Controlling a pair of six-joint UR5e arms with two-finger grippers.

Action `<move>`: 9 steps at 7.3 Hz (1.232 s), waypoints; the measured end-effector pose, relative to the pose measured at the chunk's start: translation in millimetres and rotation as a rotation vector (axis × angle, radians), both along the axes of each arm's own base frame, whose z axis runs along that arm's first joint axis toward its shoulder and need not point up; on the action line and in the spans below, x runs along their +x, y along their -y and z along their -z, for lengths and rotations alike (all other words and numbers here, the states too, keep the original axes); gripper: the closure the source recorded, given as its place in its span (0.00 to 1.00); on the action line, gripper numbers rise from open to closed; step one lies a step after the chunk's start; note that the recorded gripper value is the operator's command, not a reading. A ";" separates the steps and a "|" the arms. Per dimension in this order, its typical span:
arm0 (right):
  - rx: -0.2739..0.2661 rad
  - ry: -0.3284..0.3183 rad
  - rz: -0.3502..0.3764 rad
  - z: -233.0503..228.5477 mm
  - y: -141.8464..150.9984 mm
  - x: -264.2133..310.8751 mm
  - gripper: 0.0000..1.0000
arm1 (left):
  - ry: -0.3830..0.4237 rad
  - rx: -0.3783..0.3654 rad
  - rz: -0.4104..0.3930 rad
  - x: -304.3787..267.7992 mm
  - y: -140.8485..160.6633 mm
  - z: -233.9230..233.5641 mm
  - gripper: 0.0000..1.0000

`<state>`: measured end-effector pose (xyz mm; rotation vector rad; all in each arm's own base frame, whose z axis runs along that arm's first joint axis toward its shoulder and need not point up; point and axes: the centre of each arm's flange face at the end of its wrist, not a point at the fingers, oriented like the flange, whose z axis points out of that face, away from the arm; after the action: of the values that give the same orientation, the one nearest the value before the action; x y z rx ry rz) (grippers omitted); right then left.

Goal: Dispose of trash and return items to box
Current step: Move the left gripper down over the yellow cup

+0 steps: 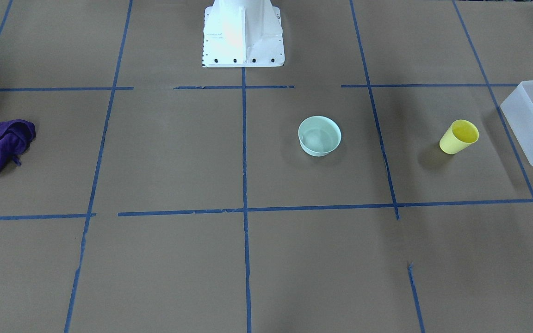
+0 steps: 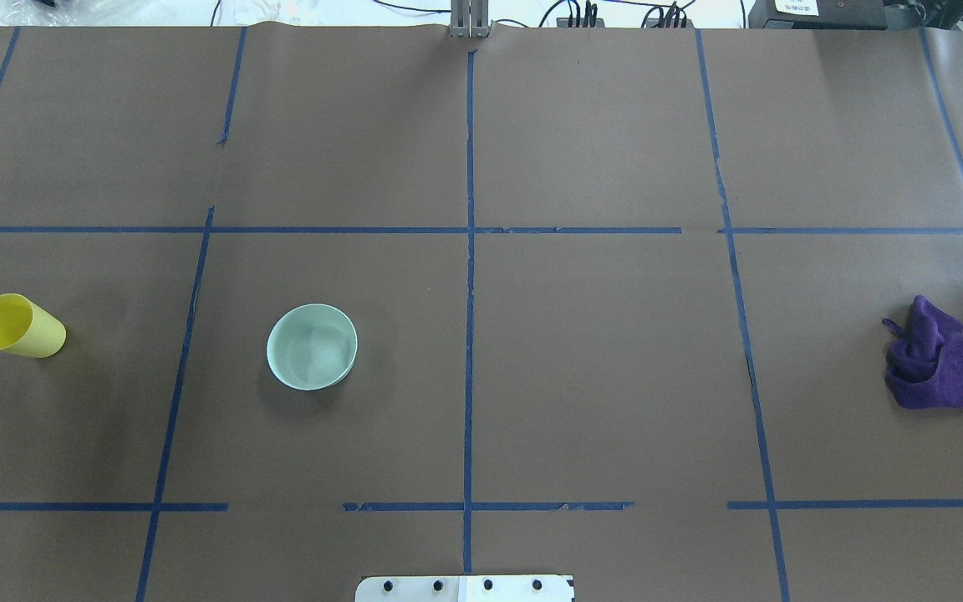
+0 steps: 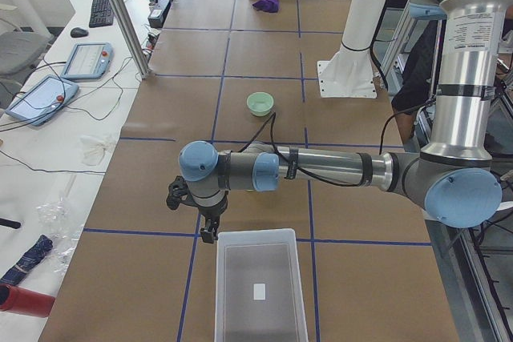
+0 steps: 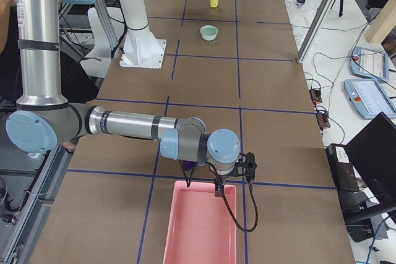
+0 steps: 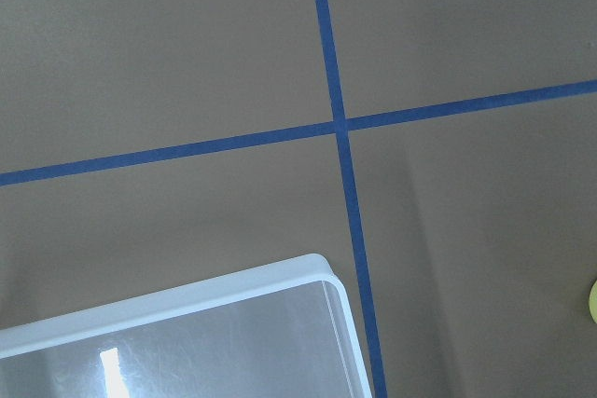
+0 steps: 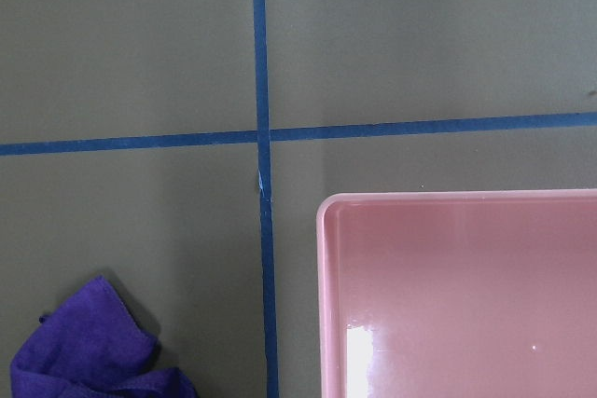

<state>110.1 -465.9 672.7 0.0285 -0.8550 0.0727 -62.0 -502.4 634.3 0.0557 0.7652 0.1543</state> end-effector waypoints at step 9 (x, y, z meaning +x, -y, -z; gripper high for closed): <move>0.012 0.002 -0.038 29.4 8.6 -1.0 0.00 | -0.047 0.002 0.141 84.5 -8.4 111.0 0.00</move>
<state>109.1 -474.6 643.2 0.0563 -0.8567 0.1032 22.6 -494.0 523.4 0.1150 0.8055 0.0192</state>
